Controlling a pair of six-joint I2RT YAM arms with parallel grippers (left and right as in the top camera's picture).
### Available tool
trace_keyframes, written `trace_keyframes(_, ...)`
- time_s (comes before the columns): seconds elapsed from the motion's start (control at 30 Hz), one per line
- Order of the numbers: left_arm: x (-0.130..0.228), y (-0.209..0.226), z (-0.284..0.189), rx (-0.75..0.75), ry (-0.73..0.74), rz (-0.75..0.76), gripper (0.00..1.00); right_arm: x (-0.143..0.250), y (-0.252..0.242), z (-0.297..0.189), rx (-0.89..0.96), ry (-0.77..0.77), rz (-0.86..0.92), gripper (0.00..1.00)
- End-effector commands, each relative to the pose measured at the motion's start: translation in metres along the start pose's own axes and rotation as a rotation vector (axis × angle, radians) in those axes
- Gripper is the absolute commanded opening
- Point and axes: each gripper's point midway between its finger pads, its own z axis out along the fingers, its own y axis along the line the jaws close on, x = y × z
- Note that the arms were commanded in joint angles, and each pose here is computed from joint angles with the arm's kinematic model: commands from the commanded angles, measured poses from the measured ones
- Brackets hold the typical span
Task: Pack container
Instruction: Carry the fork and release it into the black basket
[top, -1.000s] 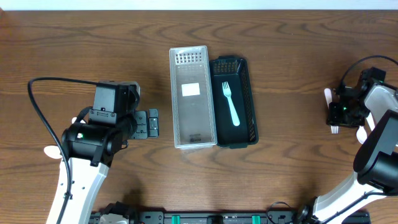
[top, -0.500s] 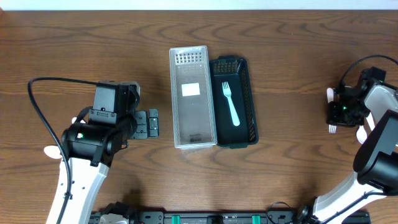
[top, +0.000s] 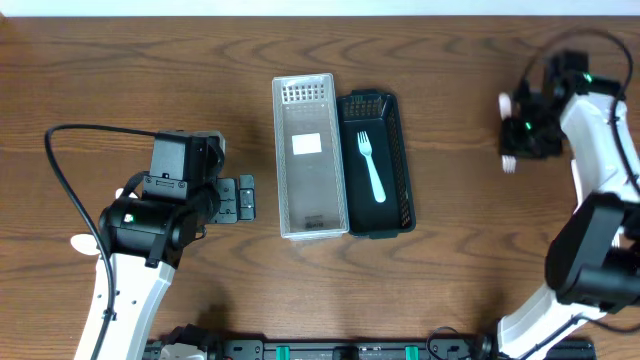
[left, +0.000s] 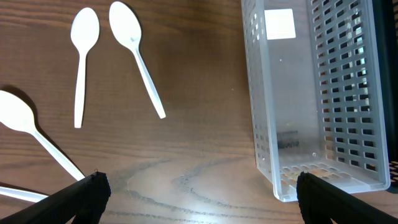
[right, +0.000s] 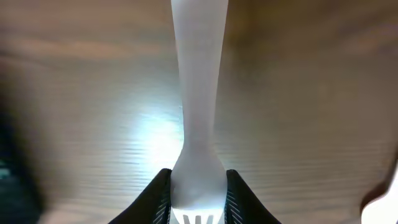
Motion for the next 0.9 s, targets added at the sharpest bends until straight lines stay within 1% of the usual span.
trace_keyframes(0.0,-0.003,0.003,-0.001,-0.016,-0.006,-0.002,0.98,-0.018,0.053,-0.05,-0.046,-0.137,0.032,0.01)
trace_keyframes(0.1,-0.003,0.003,-0.001,-0.016,-0.006,-0.002,0.98,-0.016,0.1,-0.06,-0.085,-0.167,0.0,0.01)
trace_keyframes(0.17,-0.003,0.003,-0.001,-0.016,-0.006,-0.002,0.98,-0.009,0.129,-0.059,-0.108,-0.157,-0.005,0.01)
trace_keyframes(0.3,-0.003,0.003,-0.001,-0.016,-0.006,-0.002,0.98,0.01,0.181,-0.048,-0.141,-0.125,-0.039,0.01)
trace_keyframes(0.37,-0.003,0.003,-0.001,-0.016,-0.006,-0.002,0.98,0.017,0.199,-0.039,-0.13,-0.117,-0.047,0.01)
trace_keyframes(0.53,-0.001,0.004,-0.001,-0.018,0.001,-0.002,0.98,0.037,0.224,-0.006,-0.085,-0.054,-0.054,0.01)
trace_keyframes(0.73,0.001,0.004,-0.001,-0.019,0.009,-0.002,0.98,0.06,0.231,0.032,-0.039,0.048,-0.096,0.02)
trace_keyframes(0.83,0.001,0.004,-0.001,-0.019,0.009,-0.002,0.98,0.066,0.233,0.043,-0.025,0.074,-0.108,0.04)
trace_keyframes(0.87,0.001,0.004,-0.001,-0.019,0.009,-0.002,0.98,0.067,0.234,0.043,-0.025,0.075,-0.111,0.07)
